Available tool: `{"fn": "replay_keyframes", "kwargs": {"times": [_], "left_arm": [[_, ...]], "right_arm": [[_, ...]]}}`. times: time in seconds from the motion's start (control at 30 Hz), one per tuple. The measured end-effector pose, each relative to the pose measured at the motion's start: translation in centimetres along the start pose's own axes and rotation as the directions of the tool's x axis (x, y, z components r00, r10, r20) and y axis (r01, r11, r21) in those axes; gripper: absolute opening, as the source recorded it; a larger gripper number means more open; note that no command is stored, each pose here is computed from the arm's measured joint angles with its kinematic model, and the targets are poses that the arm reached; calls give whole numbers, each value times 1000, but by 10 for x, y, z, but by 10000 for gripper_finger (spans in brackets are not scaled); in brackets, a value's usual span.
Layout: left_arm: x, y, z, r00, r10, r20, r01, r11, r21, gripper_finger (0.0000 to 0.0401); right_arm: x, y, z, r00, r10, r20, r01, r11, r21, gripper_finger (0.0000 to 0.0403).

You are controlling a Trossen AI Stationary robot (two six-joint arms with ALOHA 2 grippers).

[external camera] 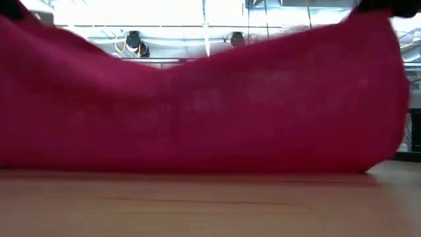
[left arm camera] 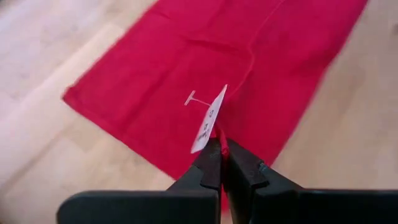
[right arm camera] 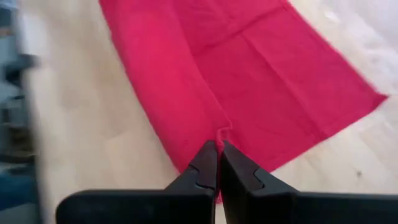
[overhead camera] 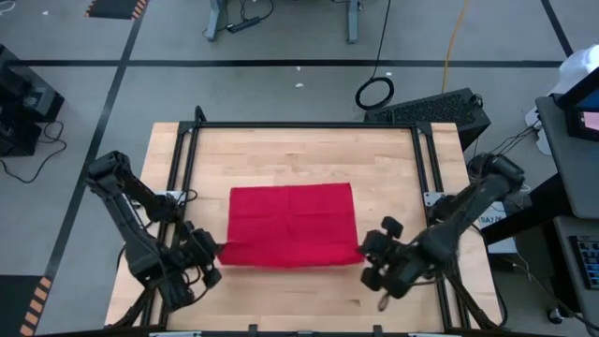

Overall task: Roll towel
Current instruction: Roll the red towel

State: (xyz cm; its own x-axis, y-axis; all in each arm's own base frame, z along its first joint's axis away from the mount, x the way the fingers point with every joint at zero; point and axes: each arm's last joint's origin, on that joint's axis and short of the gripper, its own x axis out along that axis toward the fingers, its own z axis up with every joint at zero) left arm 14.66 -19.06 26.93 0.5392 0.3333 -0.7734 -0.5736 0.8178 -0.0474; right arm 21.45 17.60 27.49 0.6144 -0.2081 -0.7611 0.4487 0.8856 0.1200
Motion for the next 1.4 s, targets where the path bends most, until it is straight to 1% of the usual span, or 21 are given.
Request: {"fn": "replay_keyframes", "kwargs": {"times": [0.1,0.17,0.23,0.33,0.5,0.6,0.67,0.73,0.8,0.9,1.0,1.1,1.2,1.3,1.4], "left_arm": [[-14,-7,4,997,-68,-40,67,997,-38,8],[-22,-13,5,990,-131,-56,127,990,-66,8],[-27,-18,3,981,-181,-71,174,981,-90,8],[-30,-25,1,962,-251,-106,237,963,-131,8],[-32,-33,0,941,-320,-110,298,938,-176,8],[-33,-36,0,932,-347,-104,326,929,-173,8],[-34,-37,1,930,-353,-100,336,929,-156,8],[-33,-35,0,938,-335,-94,321,937,-136,8],[-31,-31,1,953,-295,-77,286,952,-105,8],[-27,-22,3,977,-204,-68,201,978,-48,8],[-19,-13,5,992,-110,-58,111,994,22,8],[-9,-8,7,998,-57,-29,59,993,104,8],[1,-5,11,1000,-13,-14,15,983,182,8],[12,-1,14,999,33,-12,-30,977,212,8],[22,3,14,997,76,-4,-73,973,217,8]], "right_arm": [[-22,-6,1,997,78,8,-78,997,19,0],[-34,-9,1,993,118,16,-119,993,18,0],[-43,-10,-1,988,153,16,-153,988,14,0],[-51,-5,-10,977,214,-10,-214,977,25,0],[-62,11,-29,951,308,-30,-306,950,66,0],[-66,14,-35,944,328,-31,-324,941,92,0],[-67,13,-35,943,331,-27,-328,941,88,0],[-67,10,-32,948,318,-24,-317,947,56,0],[-62,5,-27,960,278,-22,-277,961,26,0],[-53,-3,-20,980,197,-26,-198,980,-17,0],[-44,-11,-12,992,125,-32,-126,991,-34,0],[-38,-17,-9,997,73,-39,-75,997,-35,0],[-28,-22,-12,998,32,-49,-34,999,-38,0],[-18,-28,-16,998,-12,-57,10,999,-40,0],[-8,-35,-22,996,-60,-71,59,998,-19,0]]}}
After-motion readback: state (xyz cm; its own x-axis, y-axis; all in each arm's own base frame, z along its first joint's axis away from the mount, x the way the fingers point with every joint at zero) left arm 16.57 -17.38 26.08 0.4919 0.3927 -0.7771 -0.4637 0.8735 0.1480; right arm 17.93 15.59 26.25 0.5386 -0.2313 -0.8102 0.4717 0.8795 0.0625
